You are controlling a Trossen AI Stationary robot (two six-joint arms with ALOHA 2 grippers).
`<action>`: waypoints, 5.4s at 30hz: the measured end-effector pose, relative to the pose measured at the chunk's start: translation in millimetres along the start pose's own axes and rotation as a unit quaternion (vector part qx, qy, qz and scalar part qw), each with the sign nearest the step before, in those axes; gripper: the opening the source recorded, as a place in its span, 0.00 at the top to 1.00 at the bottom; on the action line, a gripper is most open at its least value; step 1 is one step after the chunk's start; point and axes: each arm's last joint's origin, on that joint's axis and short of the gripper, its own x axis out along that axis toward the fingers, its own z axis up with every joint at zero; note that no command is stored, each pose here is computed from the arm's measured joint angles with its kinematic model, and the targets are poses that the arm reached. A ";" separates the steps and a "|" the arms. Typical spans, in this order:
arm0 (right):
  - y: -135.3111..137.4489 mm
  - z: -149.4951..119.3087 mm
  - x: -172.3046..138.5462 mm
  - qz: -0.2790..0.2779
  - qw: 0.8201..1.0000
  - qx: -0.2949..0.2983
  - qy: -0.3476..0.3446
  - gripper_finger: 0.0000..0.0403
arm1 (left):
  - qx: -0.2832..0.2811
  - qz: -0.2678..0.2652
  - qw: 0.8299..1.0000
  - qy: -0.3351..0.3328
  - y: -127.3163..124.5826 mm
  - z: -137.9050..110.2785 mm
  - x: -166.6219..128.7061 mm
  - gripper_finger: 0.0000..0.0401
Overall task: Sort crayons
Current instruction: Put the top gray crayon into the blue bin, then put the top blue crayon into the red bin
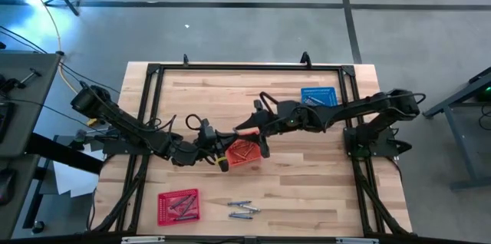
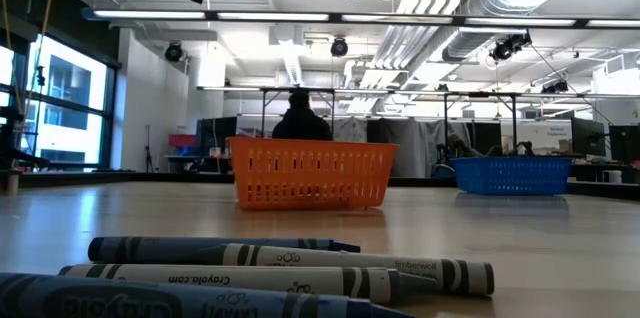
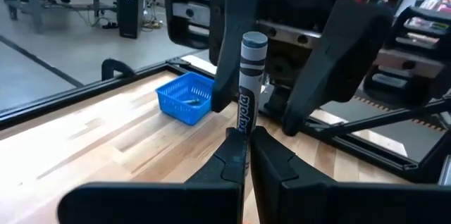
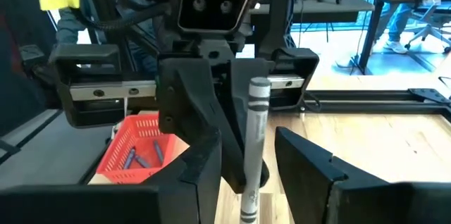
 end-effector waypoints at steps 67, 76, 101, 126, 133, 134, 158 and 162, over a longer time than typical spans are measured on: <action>-119.1 -84.8 -176.9 -0.437 0.762 0.191 0.439 0.99 | 0.119 0.008 0.991 0.064 6.7 -15.1 -1.3 0.74; -143.0 -128.1 -197.4 -0.416 0.763 0.275 0.412 0.99 | 0.102 0.014 0.992 0.073 8.2 -17.7 -1.6 0.74; -153.1 -133.1 -205.8 -0.314 0.821 0.149 0.454 0.99 | 0.099 0.014 0.992 0.073 8.4 -17.9 -1.7 0.74; -153.7 -121.8 -200.8 -0.347 0.816 0.216 0.410 0.67 | 0.088 0.029 0.993 0.069 12.4 -16.4 2.6 0.74; -130.2 -94.0 -166.0 -0.233 0.880 0.205 0.358 0.67 | 0.079 -0.047 0.988 0.127 9.8 -22.3 1.4 0.74; -123.2 -90.8 -158.6 -0.209 0.891 0.199 0.351 0.67 | 0.077 -0.054 0.986 0.139 10.1 -24.1 0.9 0.74; 67.2 -47.8 -81.3 -0.051 0.993 -0.013 0.109 0.67 | -0.017 -0.004 0.992 0.127 19.1 -20.7 9.8 0.74; 89.9 -53.3 -77.2 -0.059 0.993 -0.032 0.093 0.67 | -0.019 -0.039 0.991 0.128 12.5 -20.4 7.5 0.74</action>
